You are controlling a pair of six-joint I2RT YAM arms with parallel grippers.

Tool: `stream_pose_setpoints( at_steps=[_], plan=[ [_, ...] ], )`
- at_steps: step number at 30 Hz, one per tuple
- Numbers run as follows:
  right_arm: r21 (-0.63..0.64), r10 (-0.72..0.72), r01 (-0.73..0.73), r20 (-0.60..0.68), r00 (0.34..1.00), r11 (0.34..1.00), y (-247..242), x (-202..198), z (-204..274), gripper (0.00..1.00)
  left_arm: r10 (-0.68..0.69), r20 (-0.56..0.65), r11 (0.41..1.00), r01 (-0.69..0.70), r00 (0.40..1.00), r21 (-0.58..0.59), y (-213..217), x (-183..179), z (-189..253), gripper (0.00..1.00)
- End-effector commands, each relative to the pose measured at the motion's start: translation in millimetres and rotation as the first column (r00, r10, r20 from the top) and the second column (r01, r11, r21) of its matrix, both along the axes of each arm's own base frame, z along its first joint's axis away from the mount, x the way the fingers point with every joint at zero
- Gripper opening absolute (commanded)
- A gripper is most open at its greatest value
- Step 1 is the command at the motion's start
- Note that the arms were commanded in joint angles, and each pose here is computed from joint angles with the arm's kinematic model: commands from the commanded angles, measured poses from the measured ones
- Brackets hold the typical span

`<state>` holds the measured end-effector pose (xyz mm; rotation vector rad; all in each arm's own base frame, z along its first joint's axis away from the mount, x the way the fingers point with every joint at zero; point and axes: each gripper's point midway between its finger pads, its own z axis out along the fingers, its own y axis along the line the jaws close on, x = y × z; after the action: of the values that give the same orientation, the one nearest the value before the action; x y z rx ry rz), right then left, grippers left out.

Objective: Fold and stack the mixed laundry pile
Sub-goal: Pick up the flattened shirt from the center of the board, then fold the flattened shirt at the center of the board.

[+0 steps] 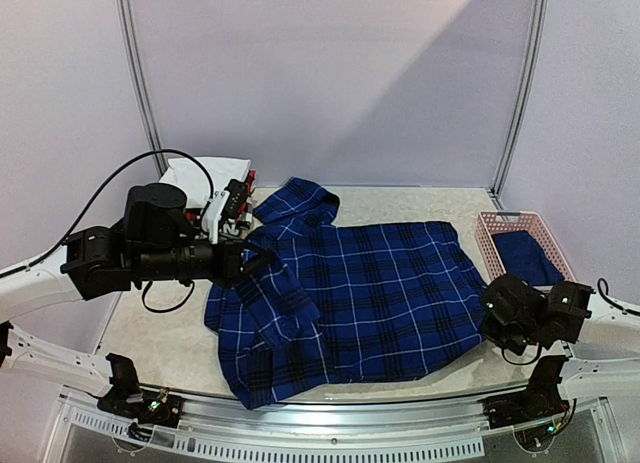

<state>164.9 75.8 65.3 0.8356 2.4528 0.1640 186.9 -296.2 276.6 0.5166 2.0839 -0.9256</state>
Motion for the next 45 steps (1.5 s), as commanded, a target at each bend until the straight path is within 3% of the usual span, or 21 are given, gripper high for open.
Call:
stream_pose_setpoints(
  at_steps=[1,9,17,28,35,40,41,45],
  plan=[
    [-0.123,0.008,-0.005,0.023,1.000,0.992,-18,3,23,0.00,-0.043,-0.001,0.999,0.042,0.999,-0.024,-6,-5,11,0.00],
    [-0.214,0.070,-0.082,-0.065,0.995,0.973,-1,15,10,0.00,0.002,0.046,0.998,-0.005,0.999,0.065,-7,11,26,0.00],
    [-0.288,0.090,-0.075,0.041,0.995,0.955,4,42,50,0.00,0.122,0.132,0.983,-0.139,0.984,0.123,14,37,54,0.00],
    [-0.405,0.128,-0.095,0.054,0.990,0.909,22,88,85,0.00,0.250,0.147,0.944,-0.275,0.957,0.183,36,93,70,0.00],
    [-0.360,0.160,-0.161,-0.032,0.987,0.919,45,132,60,0.00,0.322,0.056,0.916,-0.326,0.945,0.234,49,147,25,0.00],
    [-0.291,0.248,-0.266,-0.099,0.964,0.919,71,165,46,0.20,0.345,-0.063,0.910,-0.318,0.936,0.266,49,183,-35,0.00],
    [-0.287,0.249,-0.269,-0.106,0.963,0.919,71,169,46,0.27,0.335,-0.086,0.915,-0.302,0.938,0.267,46,188,-44,0.00],
    [-0.330,0.227,-0.256,-0.123,0.966,0.909,61,174,52,0.72,0.330,-0.135,0.916,-0.283,0.934,0.286,44,208,-73,0.00]
  ],
)
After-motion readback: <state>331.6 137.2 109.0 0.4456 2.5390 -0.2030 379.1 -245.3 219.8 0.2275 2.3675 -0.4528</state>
